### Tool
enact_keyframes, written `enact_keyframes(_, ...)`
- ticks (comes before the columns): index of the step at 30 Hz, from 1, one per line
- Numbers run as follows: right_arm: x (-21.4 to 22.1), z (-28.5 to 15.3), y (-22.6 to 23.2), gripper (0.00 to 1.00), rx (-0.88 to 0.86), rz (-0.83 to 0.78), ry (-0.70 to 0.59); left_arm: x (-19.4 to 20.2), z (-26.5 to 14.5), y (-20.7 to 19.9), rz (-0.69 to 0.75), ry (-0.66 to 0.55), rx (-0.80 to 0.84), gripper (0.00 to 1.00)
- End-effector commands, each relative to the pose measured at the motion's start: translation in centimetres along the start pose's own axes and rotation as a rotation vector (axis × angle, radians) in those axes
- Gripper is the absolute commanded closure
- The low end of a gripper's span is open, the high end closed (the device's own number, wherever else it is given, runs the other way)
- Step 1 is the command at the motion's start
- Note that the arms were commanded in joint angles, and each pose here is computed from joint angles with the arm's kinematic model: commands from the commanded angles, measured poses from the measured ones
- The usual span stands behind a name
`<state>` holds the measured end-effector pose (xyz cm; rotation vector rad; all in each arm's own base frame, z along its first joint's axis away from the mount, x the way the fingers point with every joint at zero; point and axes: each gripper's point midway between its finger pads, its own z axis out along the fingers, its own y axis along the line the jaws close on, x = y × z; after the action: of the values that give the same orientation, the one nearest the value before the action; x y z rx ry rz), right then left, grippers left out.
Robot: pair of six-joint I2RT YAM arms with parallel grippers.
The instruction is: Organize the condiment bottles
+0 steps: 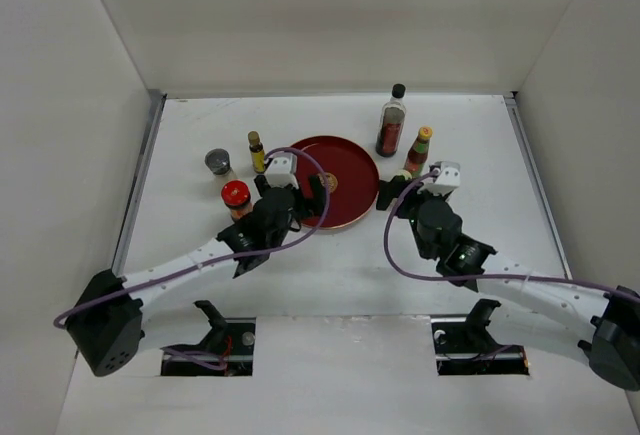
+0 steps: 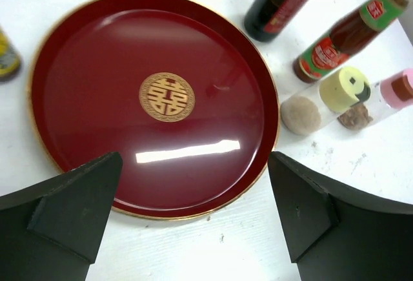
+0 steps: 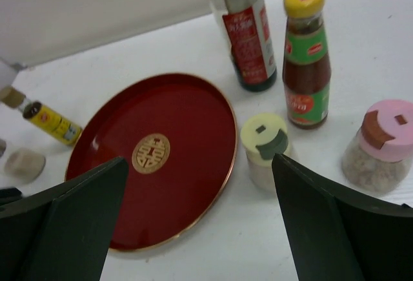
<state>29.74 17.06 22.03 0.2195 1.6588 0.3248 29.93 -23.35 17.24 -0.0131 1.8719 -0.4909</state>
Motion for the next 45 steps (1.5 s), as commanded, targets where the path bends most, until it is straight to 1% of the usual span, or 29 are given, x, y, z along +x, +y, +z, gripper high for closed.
enact_keyframes(1,0.6,-0.3,2.0,0.00,-0.078,-0.004,0.009,-3.7,-2.0,0.8,-0.028,-0.090,-0.049,0.00)
enact_keyframes(4,1.6,-0.4,4.0,0.00,-0.146,-0.031,0.036,-5.7,-4.0,2.2,-0.031,-0.168,-0.075,0.00)
enact_keyframes(6,2.4,-0.9,5.1,0.00,-0.191,-0.038,0.050,-7.3,-5.9,4.7,-0.047,-0.240,-0.165,0.00)
enact_keyframes(8,3.2,-1.3,5.8,0.00,-0.232,-0.033,0.063,-8.4,-7.3,6.5,-0.027,-0.269,-0.235,0.00)
enact_keyframes(9,3.6,-1.6,6.2,0.04,-0.263,-0.031,0.073,-9.0,-8.1,7.6,-0.016,-0.283,-0.283,0.00)
enact_keyframes(11,4.1,-2.1,7.1,0.41,-0.323,-0.022,0.094,-9.9,-9.8,9.5,-0.003,-0.306,-0.368,0.00)
enact_keyframes(12,4.3,-2.2,7.4,0.73,-0.339,-0.012,0.106,-10.2,-10.4,10.2,-0.002,-0.319,-0.395,0.00)
enact_keyframes(13,4.6,-2.4,7.7,0.84,-0.353,-0.007,0.120,-10.4,-10.9,10.8,0.000,-0.329,-0.419,0.00)
enact_keyframes(14,4.8,-2.5,7.8,0.86,-0.360,-0.005,0.128,-10.5,-11.3,11.6,0.002,-0.335,-0.450,0.00)
enact_keyframes(15,5.1,-2.5,7.8,0.84,-0.360,-0.008,0.136,-10.5,-11.5,12.0,0.004,-0.336,-0.461,0.04)
enact_keyframes(16,5.4,-2.4,7.8,0.79,-0.359,-0.012,0.141,-10.4,-11.5,12.3,0.009,-0.330,-0.466,0.24)
enact_keyframes(17,5.8,-2.4,7.7,0.72,-0.357,-0.016,0.149,-10.2,-11.5,12.6,0.018,-0.317,-0.477,0.42)
enact_keyframes(18,6.1,-2.3,7.7,0.63,-0.356,-0.019,0.152,-9.7,-11.4,12.9,0.029,-0.298,-0.490,0.46)
enact_keyframes(19,6.3,-2.3,7.7,0.55,-0.356,-0.023,0.158,-9.3,-11.2,13.1,0.040,-0.276,-0.502,0.44)
enact_keyframes(20,6.5,-2.3,7.8,0.43,-0.362,-0.026,0.164,-8.7,-10.7,13.2,0.051,-0.249,-0.506,0.39)
enact_keyframes(21,6.6,-2.4,8.0,0.32,-0.370,-0.025,0.169,-8.2,-10.2,13.2,0.060,-0.221,-0.503,0.33)
enact_keyframes(22,6.6,-2.4,8.1,0.24,-0.379,-0.022,0.172,-7.7,-9.7,13.2,0.065,-0.193,-0.502,0.25)
enact_keyframes(24,6.8,-2.5,8.4,0.14,-0.392,-0.016,0.175,-6.6,-8.7,13.6,0.075,-0.140,-0.526,0.13)
enact_keyframes(27,7.2,-2.5,8.4,0.09,-0.396,-0.019,0.185,-5.4,-7.7,14.6,0.064,-0.107,-0.560,0.06)
enact_keyframes(32,7.3,-2.4,8.4,0.07,-0.396,-0.020,0.186,-4.1,-5.0,15.7,0.033,-0.051,-0.547,0.05)
enact_keyframes(35,7.3,-2.4,8.4,0.07,-0.395,-0.021,0.188,-3.5,-3.8,16.5,0.015,-0.044,-0.547,0.05)
enact_keyframes(41,7.7,-2.2,8.2,0.06,-0.387,-0.029,0.197,-2.5,-2.2,17.3,0.010,-0.033,-0.558,0.09)
enact_keyframes(45,8.0,-2.2,8.4,0.05,-0.390,-0.035,0.201,-2.0,-1.5,17.5,0.008,-0.029,-0.556,0.15)
